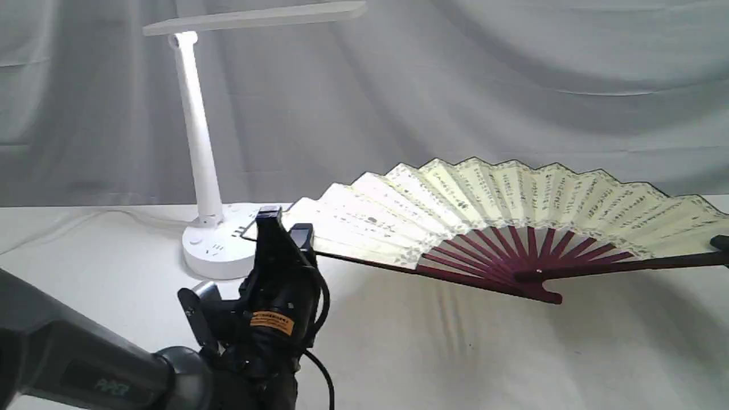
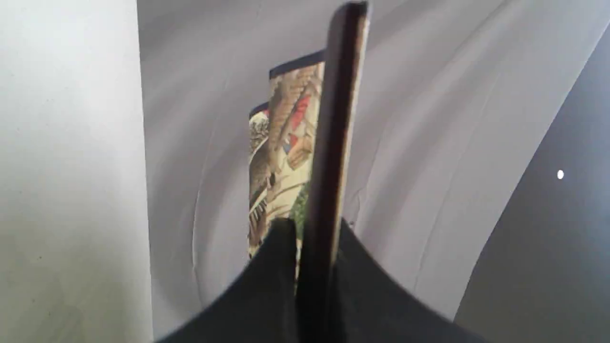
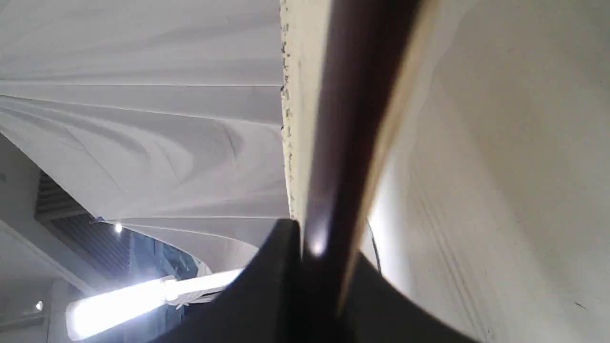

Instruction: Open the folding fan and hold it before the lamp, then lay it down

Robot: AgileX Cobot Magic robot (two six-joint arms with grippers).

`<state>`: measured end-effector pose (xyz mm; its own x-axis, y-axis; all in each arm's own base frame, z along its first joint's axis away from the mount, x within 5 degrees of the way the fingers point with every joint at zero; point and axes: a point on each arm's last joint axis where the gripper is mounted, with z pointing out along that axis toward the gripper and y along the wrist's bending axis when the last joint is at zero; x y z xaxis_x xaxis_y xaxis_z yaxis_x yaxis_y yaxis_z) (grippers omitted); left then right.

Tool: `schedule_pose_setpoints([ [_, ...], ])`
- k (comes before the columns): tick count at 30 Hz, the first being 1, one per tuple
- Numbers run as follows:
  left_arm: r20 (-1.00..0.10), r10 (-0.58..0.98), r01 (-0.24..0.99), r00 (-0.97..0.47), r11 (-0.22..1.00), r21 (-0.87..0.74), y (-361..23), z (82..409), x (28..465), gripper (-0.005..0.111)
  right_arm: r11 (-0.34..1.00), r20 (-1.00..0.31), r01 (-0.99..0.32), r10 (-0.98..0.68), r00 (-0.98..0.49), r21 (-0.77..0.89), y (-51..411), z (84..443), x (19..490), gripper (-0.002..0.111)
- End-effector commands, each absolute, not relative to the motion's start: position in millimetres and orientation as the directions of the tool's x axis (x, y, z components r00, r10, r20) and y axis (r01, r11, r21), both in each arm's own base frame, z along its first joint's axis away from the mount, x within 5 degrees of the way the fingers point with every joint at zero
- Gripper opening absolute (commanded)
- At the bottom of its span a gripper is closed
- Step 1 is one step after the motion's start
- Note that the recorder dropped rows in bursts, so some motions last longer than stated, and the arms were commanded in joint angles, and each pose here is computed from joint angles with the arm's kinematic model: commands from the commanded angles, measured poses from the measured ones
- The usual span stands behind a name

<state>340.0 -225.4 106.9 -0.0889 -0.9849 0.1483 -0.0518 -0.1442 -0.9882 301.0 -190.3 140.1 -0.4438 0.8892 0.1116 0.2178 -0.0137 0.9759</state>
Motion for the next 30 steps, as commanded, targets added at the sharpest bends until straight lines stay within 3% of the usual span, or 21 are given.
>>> schedule_pose_setpoints([
  [1,0.26,-0.966,0.027,0.009,-0.26,-0.965,-212.1,126.8,344.9,0.0,0.045,0.058,0.229,0.904,-0.424,0.972,-196.8,139.3,296.3,0.0],
  [17,0.264,-0.962,0.058,0.073,-0.261,-0.964,-196.5,155.6,334.4,0.0,0.121,-0.052,0.141,0.908,-0.415,0.983,-192.9,181.8,295.2,0.0],
  [30,0.273,-0.953,0.035,0.13,-0.271,-0.962,-169.8,167.6,307.5,0.0,0.148,-0.087,0.071,0.837,-0.54,0.986,-138.4,199.6,323.4,0.0],
])
